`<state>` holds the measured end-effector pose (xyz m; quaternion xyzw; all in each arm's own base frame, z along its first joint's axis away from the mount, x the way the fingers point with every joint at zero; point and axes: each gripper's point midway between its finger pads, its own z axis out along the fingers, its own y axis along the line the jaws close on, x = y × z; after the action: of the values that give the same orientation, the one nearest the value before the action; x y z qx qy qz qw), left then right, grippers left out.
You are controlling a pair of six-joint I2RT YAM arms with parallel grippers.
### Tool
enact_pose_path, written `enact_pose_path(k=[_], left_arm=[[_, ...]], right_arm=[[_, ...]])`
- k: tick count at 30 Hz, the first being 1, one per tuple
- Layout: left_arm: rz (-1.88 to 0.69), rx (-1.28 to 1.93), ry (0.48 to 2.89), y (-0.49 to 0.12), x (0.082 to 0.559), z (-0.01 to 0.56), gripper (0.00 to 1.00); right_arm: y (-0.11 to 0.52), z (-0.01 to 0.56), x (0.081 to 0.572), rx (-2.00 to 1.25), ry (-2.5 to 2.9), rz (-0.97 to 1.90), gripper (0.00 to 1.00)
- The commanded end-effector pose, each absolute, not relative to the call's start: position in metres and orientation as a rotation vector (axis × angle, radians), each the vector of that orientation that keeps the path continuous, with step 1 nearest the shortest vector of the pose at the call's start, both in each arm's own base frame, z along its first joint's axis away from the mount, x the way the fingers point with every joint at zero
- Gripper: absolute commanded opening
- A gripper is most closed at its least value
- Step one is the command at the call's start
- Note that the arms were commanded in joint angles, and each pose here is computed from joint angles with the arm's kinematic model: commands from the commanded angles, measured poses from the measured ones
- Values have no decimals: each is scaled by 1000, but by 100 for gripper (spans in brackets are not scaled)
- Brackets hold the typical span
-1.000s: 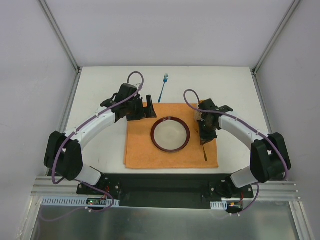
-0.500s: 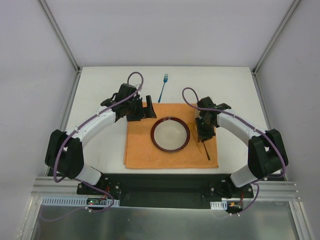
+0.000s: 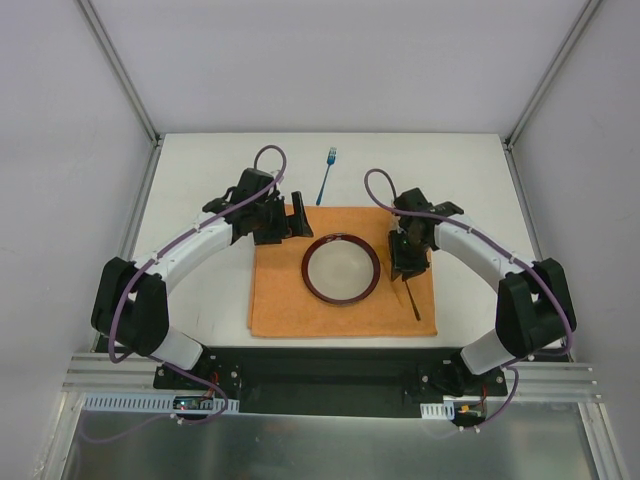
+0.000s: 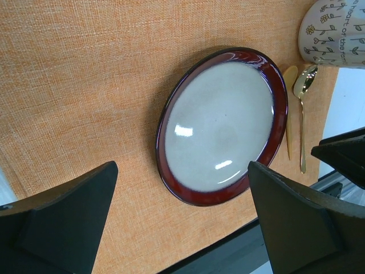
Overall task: Set the dinner table for one person
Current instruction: Place the spoon on the napkin.
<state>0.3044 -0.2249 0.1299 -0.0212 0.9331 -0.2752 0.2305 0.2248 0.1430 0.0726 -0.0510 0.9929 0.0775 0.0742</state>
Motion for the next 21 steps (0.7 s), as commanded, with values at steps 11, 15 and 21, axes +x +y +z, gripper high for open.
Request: enact_pose_path(k=[11,15,21], left_arm=[[-755,-92,2512,-214,297,141,99],[-755,-79,2516,-214,295,139,99],[-776,-57,2510,-216,293,144,99]], right_arm=[[175,78,254,-490,2799,-36,34],[176,85,267,-460,2661,-94,36],[196,98,282,-356,2410,150,42]])
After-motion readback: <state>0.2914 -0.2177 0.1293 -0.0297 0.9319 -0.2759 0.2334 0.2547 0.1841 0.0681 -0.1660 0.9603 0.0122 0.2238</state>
